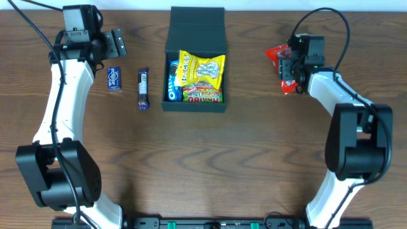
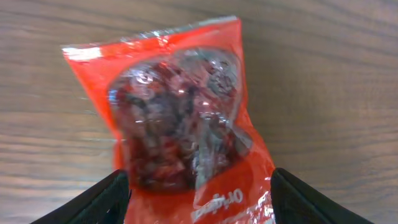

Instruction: Pack container

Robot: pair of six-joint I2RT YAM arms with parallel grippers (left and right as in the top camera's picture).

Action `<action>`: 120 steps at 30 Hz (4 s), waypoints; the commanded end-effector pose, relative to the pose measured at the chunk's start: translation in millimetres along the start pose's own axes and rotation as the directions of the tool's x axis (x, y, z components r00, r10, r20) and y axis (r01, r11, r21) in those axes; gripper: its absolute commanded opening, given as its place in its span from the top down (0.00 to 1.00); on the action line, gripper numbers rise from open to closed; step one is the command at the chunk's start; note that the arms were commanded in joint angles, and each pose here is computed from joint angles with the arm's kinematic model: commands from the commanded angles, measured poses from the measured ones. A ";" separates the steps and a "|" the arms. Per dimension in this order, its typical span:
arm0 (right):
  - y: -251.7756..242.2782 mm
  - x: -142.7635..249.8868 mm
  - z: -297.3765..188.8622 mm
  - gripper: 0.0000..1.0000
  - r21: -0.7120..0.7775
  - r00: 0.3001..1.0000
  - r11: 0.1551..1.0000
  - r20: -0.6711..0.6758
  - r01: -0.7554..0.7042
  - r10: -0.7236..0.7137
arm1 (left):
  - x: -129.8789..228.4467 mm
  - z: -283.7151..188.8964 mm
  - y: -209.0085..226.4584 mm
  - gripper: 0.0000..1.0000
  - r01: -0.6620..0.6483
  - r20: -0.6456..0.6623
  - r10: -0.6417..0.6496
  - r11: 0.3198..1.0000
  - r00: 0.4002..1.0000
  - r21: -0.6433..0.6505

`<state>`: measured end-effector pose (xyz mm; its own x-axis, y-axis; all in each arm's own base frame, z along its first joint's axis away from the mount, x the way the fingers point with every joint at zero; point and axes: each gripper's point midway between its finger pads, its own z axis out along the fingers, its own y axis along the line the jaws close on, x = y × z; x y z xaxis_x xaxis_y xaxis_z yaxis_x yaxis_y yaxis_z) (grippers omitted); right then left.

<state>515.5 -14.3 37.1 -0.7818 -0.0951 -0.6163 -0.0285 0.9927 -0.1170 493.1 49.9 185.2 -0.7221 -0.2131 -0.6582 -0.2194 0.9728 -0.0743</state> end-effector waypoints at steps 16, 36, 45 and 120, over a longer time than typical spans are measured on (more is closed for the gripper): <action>20.0 27.0 20.7 0.99 -0.099 0.997 0.995 -0.071 0.001 -0.008 | -11.0 -14.6 -1.1 0.05 0.003 0.038 -0.003 1.000 0.999 0.009; 131.4 -94.3 -145.5 0.99 -0.337 0.913 0.897 0.379 0.287 -0.149 | -11.1 -14.6 -1.1 0.05 0.002 0.038 -0.003 1.000 0.999 0.008; 219.9 -97.4 -213.0 0.99 -0.536 0.835 0.704 0.529 0.466 -0.151 | -11.1 -14.6 -1.0 0.05 0.003 0.038 -0.003 1.000 0.999 0.008; 270.1 24.2 -89.0 0.99 -0.524 0.991 0.852 -0.116 0.001 -0.072 | 133.2 49.1 -124.0 0.94 0.036 -0.432 0.159 0.912 0.888 0.409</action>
<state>429.2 249.0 57.2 -0.8530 -0.1632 -0.4957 -0.3414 0.8929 0.2935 455.8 -93.2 72.7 -0.9562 -0.0723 -0.2835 0.0446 0.9216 -0.3855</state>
